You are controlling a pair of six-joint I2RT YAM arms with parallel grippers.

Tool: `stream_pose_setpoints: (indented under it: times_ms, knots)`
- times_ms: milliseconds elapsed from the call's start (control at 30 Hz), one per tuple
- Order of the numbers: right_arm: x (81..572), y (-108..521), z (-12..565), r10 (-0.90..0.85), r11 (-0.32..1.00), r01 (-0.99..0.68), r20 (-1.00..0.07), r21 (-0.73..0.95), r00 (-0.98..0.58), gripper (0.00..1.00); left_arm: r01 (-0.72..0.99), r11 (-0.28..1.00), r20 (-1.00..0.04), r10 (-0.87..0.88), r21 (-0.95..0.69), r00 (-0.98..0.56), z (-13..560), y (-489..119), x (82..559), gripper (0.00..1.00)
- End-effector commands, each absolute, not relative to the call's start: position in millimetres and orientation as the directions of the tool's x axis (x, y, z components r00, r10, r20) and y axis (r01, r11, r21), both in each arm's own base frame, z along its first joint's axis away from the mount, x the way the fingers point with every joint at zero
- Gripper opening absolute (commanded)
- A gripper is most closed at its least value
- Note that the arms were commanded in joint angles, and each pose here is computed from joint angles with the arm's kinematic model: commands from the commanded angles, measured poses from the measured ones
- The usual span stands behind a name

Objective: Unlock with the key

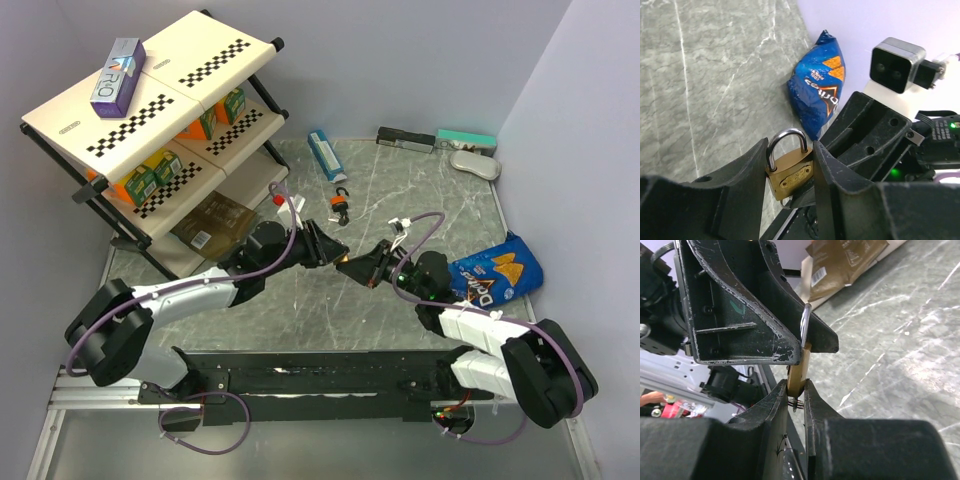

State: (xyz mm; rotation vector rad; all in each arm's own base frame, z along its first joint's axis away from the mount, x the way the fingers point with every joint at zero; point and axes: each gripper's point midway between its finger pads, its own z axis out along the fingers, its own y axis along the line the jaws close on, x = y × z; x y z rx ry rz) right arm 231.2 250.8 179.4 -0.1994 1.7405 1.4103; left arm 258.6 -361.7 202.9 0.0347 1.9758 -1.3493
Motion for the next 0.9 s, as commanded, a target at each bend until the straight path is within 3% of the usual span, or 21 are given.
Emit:
stream_pose_setpoints:
  times_ms: [0,100,367,567,700,867]
  knots:
    - [240,247,216,0.454,0.308,-0.677,-0.728,0.669,-0.513,0.00,0.488,0.316,-0.575,-0.314,-0.814,-0.755,232,-371,230,0.01]
    - [242,247,215,0.440,0.333,-0.684,-0.748,0.649,-0.496,0.00,0.479,0.324,-0.571,-0.312,-0.815,-0.760,230,-371,230,0.04]
    - [248,248,205,0.377,0.484,-0.655,-0.813,0.581,-0.443,0.00,0.410,0.421,-0.549,-0.295,-0.809,-0.782,215,-375,243,0.44]
    - [255,247,204,0.338,0.613,-0.623,-0.874,0.486,-0.349,0.00,0.362,0.506,-0.548,-0.287,-0.783,-0.785,199,-370,249,0.66]
    - [257,247,205,0.334,0.639,-0.611,-0.884,0.467,-0.327,0.00,0.340,0.528,-0.538,-0.281,-0.778,-0.795,191,-370,248,0.72]
    - [257,250,201,0.315,0.651,-0.609,-0.891,0.453,-0.326,0.00,0.331,0.531,-0.530,-0.279,-0.780,-0.801,188,-372,248,0.61]
